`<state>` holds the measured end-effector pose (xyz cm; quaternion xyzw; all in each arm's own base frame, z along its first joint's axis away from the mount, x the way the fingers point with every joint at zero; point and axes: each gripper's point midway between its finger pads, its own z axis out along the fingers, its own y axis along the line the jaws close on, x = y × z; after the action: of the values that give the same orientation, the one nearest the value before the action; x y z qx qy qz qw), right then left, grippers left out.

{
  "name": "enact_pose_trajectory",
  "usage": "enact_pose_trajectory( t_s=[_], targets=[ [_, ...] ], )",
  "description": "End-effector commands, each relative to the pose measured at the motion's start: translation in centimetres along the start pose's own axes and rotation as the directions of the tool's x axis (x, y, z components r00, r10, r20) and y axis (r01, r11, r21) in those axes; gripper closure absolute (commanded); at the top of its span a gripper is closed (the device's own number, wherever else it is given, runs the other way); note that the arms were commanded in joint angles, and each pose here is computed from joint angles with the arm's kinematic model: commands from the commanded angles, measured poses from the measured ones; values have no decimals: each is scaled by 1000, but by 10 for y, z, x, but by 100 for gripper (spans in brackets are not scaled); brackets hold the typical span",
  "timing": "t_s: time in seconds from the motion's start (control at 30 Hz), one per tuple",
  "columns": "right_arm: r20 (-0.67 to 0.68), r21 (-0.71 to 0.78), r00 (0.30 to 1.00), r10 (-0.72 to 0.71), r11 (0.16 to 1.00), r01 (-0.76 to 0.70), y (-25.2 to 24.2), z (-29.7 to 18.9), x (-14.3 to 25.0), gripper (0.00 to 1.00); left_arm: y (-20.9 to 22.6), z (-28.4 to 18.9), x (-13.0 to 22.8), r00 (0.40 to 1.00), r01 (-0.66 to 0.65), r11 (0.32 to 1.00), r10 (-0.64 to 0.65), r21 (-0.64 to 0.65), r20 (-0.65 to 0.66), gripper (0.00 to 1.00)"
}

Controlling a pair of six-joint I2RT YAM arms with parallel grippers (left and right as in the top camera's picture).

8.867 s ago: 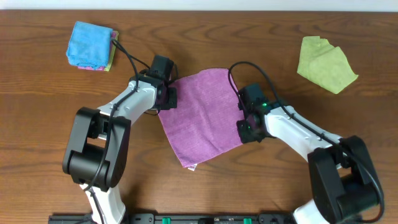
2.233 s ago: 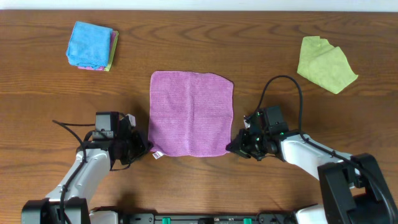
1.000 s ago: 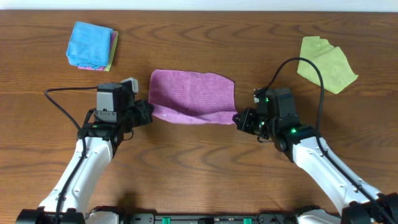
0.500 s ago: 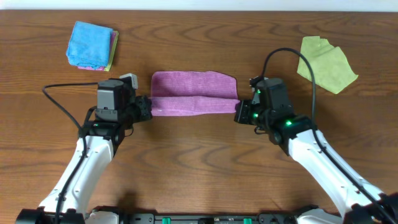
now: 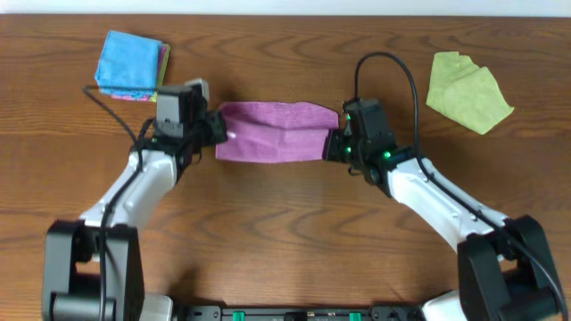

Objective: Fold the cloth
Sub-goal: 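Lift the bottom corners and fold them up over the top edge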

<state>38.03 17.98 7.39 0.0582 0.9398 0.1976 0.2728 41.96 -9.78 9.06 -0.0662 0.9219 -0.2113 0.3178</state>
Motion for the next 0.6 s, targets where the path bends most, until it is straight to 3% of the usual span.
enact_pose_trajectory(
  t_s=[0.0,0.3,0.57],
  targets=[
    [71,55,997,0,999,-4,0,5,-26,98,-4,7,-28,997,-64,998,64,-15,40,94],
    [136,63,990,23,998,-32,3,32,-85,98,2,43,-62,995,-78,996,81,-42,55,95],
    [194,60,979,63,995,-76,-9,23,-122,98,14,34,-98,988,-61,994,72,-87,133,94]
  ],
)
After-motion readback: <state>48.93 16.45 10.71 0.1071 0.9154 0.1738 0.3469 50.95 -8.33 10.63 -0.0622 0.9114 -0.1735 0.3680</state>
